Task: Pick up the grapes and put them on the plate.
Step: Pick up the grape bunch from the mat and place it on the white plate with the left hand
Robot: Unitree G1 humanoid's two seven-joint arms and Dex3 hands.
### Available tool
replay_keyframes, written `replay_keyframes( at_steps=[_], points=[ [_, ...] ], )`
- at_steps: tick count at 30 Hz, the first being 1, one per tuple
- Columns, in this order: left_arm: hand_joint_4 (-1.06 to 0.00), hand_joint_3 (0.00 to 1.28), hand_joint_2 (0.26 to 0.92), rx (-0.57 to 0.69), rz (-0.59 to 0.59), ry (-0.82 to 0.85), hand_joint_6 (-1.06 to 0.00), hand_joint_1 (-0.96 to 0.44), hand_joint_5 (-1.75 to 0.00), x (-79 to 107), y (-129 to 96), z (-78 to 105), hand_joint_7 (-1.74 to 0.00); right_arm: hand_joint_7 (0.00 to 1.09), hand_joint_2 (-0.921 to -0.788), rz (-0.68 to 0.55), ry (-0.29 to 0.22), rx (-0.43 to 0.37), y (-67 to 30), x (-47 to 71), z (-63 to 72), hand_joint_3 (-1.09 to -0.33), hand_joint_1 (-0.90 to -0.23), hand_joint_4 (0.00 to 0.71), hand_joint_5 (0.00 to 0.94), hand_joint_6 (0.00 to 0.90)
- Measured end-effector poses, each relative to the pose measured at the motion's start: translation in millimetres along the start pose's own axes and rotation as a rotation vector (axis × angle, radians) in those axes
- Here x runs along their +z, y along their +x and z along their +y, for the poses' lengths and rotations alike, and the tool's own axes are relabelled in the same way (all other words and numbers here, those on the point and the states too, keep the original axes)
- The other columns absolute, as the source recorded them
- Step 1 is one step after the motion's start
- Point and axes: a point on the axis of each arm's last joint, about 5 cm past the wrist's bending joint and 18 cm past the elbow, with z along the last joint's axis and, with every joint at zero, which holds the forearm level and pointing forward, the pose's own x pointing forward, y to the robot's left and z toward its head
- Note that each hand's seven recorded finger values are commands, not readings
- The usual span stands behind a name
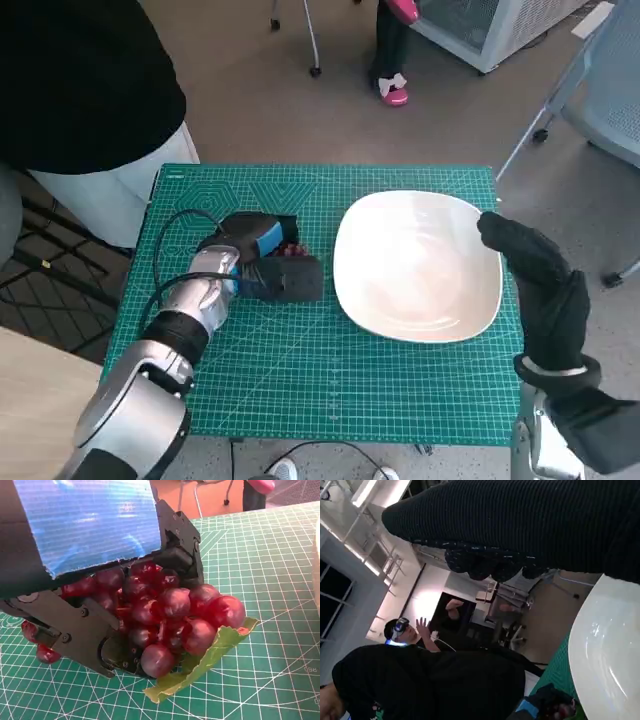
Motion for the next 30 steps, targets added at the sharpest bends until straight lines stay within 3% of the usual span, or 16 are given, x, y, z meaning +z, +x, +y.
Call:
replay_keyframes(
  at_steps=[10, 22, 30],
  points=[
    [-0.58, 0.16, 0.921, 0.019, -0.031, -0.019, -0.56, 0.0, -1.4, -1.5, -2.5, 8.6, -1.11, 0.25, -0.921, 0.001, 0.001, -0.003, 0.0, -0.2, 0.5, -0.862, -0.608, 0.428, 0.003, 0.183],
    [-0.54, 0.17, 0.921, 0.152, -0.117, -0.031, -0.59, 0.01, -1.48, -6.1, -18.4, 34.9, -1.03, 0.25, -0.921, 0.0, 0.006, -0.007, -0.1, -0.6, 1.7, -0.864, -0.608, 0.427, 0.003, 0.182],
    [-0.59, 0.14, 0.921, 0.234, -0.16, -0.047, -0.59, 0.0, -1.38, -7.8, -34.4, 42.5, -1.08, 0.25, -0.921, 0.002, 0.006, -0.01, -0.1, -1.2, 2.7, -0.864, -0.608, 0.428, 0.002, 0.182]
  ],
)
